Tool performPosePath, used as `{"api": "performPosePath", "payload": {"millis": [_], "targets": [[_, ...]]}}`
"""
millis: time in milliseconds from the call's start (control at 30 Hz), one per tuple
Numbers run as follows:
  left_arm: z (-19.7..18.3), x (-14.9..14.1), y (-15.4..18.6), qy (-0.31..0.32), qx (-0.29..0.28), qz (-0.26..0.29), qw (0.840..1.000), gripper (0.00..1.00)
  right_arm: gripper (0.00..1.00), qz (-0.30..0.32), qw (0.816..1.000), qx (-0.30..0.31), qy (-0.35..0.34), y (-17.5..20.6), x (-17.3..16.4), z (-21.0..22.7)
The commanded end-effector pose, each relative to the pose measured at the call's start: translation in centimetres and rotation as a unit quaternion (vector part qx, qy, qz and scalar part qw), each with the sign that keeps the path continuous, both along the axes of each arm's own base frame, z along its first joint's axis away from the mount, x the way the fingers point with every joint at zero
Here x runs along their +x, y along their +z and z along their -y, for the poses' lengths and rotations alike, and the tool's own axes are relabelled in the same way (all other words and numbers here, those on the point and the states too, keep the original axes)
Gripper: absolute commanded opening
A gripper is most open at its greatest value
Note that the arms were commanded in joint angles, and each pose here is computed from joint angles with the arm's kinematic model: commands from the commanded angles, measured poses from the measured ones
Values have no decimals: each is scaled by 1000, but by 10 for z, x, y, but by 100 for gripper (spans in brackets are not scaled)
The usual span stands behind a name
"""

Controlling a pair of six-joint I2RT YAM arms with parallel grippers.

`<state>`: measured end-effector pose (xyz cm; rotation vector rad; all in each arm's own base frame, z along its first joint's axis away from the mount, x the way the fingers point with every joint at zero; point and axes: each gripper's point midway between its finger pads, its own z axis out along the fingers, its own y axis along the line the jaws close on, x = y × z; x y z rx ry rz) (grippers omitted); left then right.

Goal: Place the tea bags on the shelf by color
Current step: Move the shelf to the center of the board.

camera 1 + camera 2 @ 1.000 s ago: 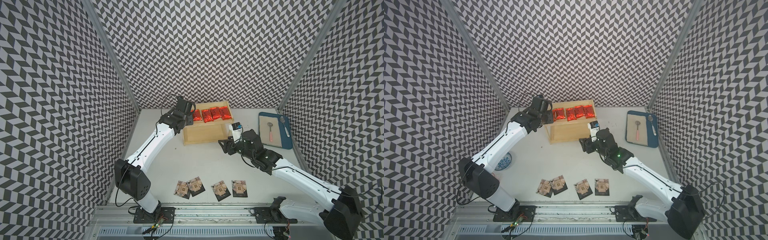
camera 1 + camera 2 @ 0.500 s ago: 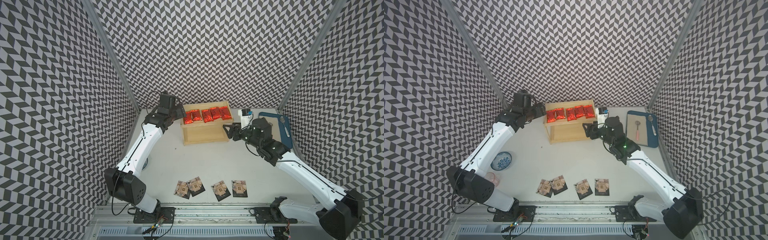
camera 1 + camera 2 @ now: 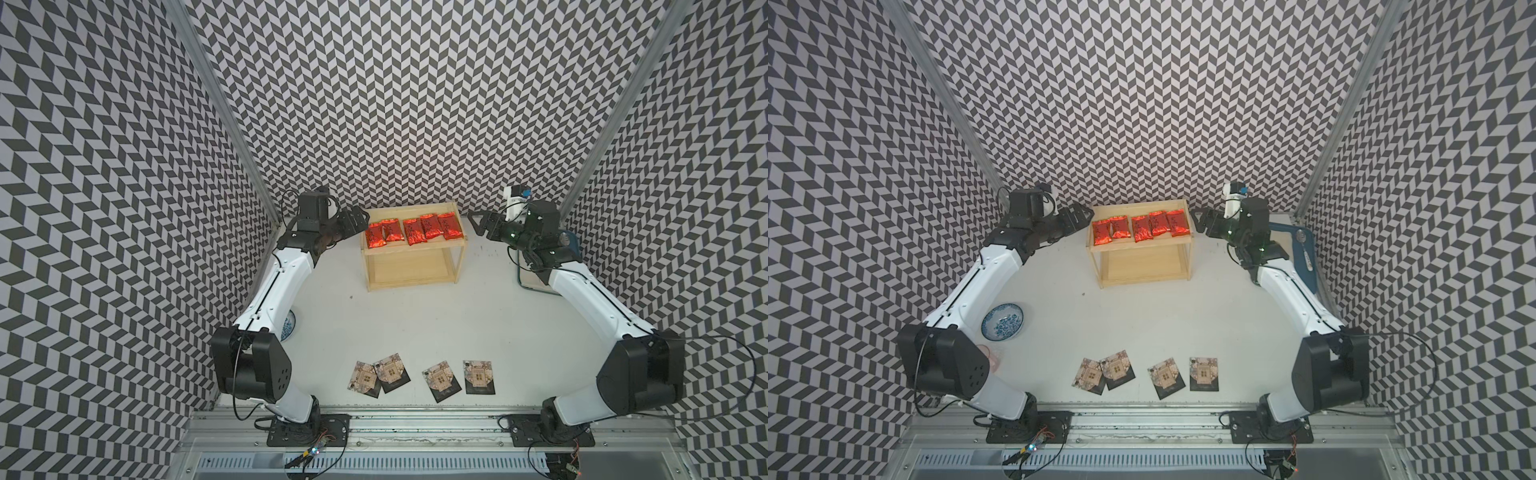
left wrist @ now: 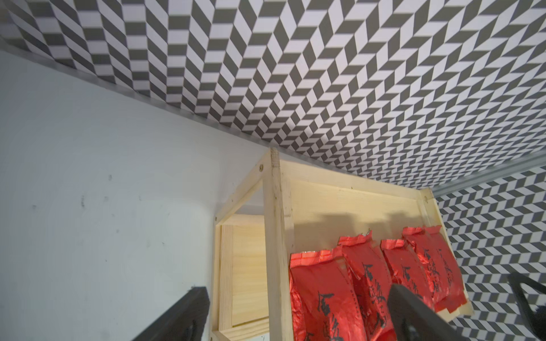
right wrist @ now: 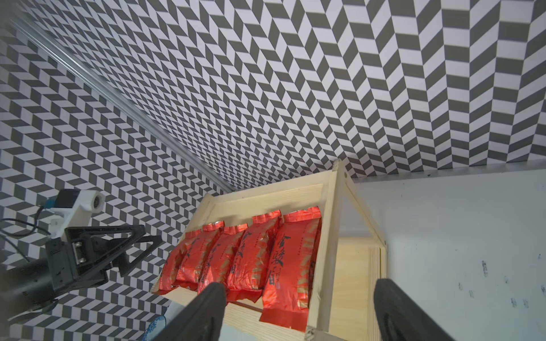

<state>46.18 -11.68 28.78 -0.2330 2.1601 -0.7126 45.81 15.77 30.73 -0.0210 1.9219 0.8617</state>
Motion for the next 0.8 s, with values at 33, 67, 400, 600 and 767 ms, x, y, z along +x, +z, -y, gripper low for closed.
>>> {"api": "performPosePath", "payload": {"millis": [33,67,400,600,767], "targets": [[19,0,9,-50,-43,28,997,100,84,19,997,33,62,8,-4,-18],[21,-1,6,-55,-47,27,997,100,85,14,997,37,69,3,-5,-20],[26,-13,-7,-68,-64,15,996,99,83,-31,993,68,91,-30,-12,-28],[28,-17,-11,-72,-70,12,995,97,82,-49,990,68,116,-43,-16,-38],[30,-21,-12,-76,-75,11,994,96,81,-46,988,66,129,-41,-21,-49]]}}
